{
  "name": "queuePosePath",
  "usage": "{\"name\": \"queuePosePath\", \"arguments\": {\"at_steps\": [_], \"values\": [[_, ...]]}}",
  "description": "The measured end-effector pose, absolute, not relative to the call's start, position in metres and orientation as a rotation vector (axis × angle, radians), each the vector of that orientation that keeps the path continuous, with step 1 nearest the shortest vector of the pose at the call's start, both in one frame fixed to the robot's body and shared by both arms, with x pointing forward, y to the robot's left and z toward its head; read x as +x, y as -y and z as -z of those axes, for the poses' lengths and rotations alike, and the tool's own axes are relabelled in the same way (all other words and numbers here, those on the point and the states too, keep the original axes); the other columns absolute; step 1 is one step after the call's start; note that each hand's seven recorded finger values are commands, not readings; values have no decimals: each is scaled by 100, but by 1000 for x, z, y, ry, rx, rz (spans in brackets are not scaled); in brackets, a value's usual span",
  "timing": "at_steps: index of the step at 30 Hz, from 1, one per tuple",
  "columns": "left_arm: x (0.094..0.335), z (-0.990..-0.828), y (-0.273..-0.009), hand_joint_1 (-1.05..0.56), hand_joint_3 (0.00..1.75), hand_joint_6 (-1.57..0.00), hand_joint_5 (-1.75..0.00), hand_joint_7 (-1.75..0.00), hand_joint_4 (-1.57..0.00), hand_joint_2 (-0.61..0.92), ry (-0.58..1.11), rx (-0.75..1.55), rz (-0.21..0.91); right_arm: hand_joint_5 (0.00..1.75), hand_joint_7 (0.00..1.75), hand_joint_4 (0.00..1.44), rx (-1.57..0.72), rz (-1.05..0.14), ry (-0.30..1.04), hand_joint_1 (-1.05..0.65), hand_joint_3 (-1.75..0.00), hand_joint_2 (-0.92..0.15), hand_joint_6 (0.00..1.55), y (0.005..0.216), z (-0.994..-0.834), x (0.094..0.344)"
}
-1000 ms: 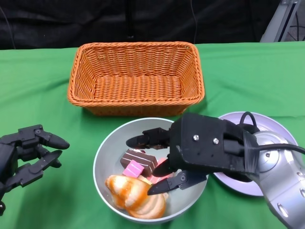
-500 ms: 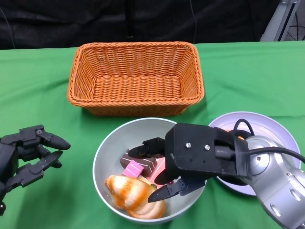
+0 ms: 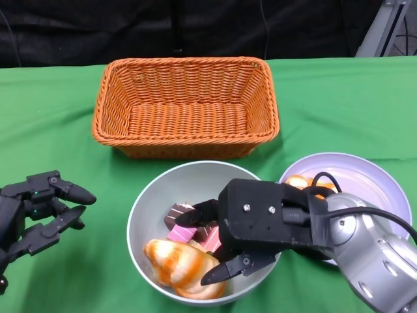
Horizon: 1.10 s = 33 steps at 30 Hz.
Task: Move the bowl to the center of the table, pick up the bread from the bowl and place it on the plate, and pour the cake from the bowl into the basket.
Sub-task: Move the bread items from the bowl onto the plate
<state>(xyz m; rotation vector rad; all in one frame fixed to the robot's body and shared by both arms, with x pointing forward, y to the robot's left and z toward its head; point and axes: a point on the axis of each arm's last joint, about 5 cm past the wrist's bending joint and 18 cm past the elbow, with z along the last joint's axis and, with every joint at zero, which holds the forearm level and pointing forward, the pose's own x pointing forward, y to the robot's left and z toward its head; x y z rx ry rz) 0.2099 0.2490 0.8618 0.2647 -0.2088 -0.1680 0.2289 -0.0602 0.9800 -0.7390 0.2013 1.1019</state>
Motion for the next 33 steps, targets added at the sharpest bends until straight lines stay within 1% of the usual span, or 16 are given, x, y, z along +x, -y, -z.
{"name": "queuePosePath", "arguments": {"at_steps": [8, 17, 20, 23, 24, 25, 26, 27, 28, 29, 30, 31, 32, 33], "values": [[210, -862, -249, -8, 32, -83, -123, -93, -81, 92, 209, 267, 169, 0, 0, 50, -784, -1107, -215, -89, -22, -92, 8, 56, -978, 232], [210, -862, -249, -7, 31, -83, -122, -93, -80, 92, 209, 267, 169, 0, 1, 47, -824, -1119, -219, -88, -24, -92, 9, 51, -976, 234], [210, -862, -249, -7, 32, -83, -123, -93, -80, 92, 209, 267, 169, 1, 3, 48, -840, -1117, -211, -86, -25, -92, 14, 50, -976, 234], [210, -861, -249, -7, 32, -83, -123, -93, -80, 92, 207, 266, 169, 2, 6, 50, -861, -1117, -196, -84, -25, -92, 23, 48, -975, 234], [210, -861, -249, -7, 32, -83, -123, -93, -80, 92, 206, 266, 169, 5, 8, 57, -869, -1113, -193, -82, -24, -92, 28, 48, -974, 234], [209, -861, -249, -8, 32, -83, -123, -93, -80, 92, 203, 265, 168, 12, 10, 71, -869, -1109, -184, -77, -20, -92, 36, 47, -974, 234], [209, -860, -249, -8, 31, -83, -123, -94, -80, 92, 203, 265, 168, 16, 11, 78, -866, -1100, -172, -74, -17, -92, 40, 46, -973, 234], [209, -860, -249, -8, 31, -83, -123, -94, -80, 92, 204, 265, 168, 18, 11, 82, -862, -1089, -163, -73, -16, -92, 43, 45, -973, 234], [209, -860, -249, -8, 31, -83, -123, -93, -80, 92, 205, 266, 168, 36, 9, 95, -860, -1077, -148, -63, -11, -92, 58, 45, -971, 234], [209, -860, -249, -9, 31, -83, -123, -93, -80, 92, 205, 266, 168, 55, 6, 94, -861, -1065, -128, -58, -9, -92, 66, 44, -970, 233], [209, -860, -249, -9, 31, -83, -123, -93, -80, 92, 205, 266, 168, 65, 4, 93, -863, -1056, -111, -55, -8, -92, 70, 44, -968, 233], [209, -860, -249, -9, 30, -83, -123, -93, -80, 92, 205, 266, 169, 78, 4, 88, -864, -1046, -95, -46, -5, -92, 78, 43, -967, 232], [209, -860, -249, -9, 30, -83, -123, -93, -80, 92, 206, 266, 169, 83, 4, 85, -863, -1038, -83, -42, -3, -92, 82, 42, -965, 231], [209, -860, -249, -9, 30, -83, -123, -92, -80, 92, 206, 266, 169, 74, 4, 80, -856, -1031, -74, -38, -3, -92, 88, 42, -963, 230]]}}
